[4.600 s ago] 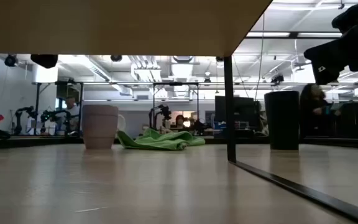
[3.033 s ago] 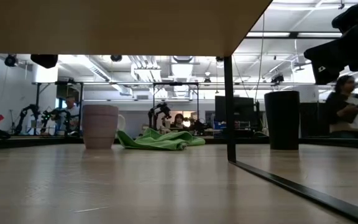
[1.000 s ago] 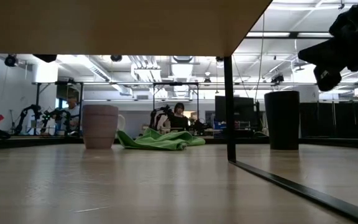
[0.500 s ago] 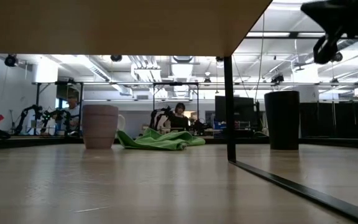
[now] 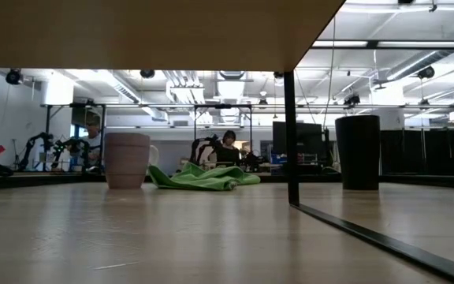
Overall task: Stack small to large cups/mugs on shelf
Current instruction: Put the black cup on the shelf
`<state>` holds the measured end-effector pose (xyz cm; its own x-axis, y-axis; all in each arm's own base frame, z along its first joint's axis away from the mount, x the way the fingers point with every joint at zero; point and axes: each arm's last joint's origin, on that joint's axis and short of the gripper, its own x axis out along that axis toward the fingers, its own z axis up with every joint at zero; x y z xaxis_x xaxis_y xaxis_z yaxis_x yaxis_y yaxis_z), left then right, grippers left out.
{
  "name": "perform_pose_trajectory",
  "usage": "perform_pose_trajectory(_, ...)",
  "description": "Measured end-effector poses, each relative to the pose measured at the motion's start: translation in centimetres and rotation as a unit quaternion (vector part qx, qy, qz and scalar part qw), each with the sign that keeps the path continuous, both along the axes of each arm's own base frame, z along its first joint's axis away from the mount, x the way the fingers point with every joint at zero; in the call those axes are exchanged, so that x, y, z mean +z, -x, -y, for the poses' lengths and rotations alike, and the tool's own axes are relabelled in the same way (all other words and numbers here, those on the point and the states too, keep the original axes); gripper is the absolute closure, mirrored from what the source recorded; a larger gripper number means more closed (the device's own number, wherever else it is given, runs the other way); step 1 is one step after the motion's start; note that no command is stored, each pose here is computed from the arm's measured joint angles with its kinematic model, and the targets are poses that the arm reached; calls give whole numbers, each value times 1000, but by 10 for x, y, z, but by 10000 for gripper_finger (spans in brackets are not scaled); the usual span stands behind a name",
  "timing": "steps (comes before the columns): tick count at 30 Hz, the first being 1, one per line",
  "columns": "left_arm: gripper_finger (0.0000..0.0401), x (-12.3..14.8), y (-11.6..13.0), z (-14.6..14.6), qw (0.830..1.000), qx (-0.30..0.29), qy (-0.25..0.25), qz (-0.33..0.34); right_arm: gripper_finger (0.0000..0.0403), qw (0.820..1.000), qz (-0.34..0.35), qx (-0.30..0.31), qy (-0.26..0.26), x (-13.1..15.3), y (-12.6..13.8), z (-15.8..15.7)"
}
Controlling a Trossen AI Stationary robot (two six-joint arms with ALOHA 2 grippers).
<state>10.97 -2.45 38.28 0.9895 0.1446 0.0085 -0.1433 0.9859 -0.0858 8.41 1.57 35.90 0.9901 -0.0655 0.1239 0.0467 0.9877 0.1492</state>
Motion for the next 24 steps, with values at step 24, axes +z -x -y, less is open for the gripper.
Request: perform_pose_trajectory(24, 401, 52, 0, -4, 996, 87, 21, 18, 394, 972, -150, -17, 181, 114, -11, -2)
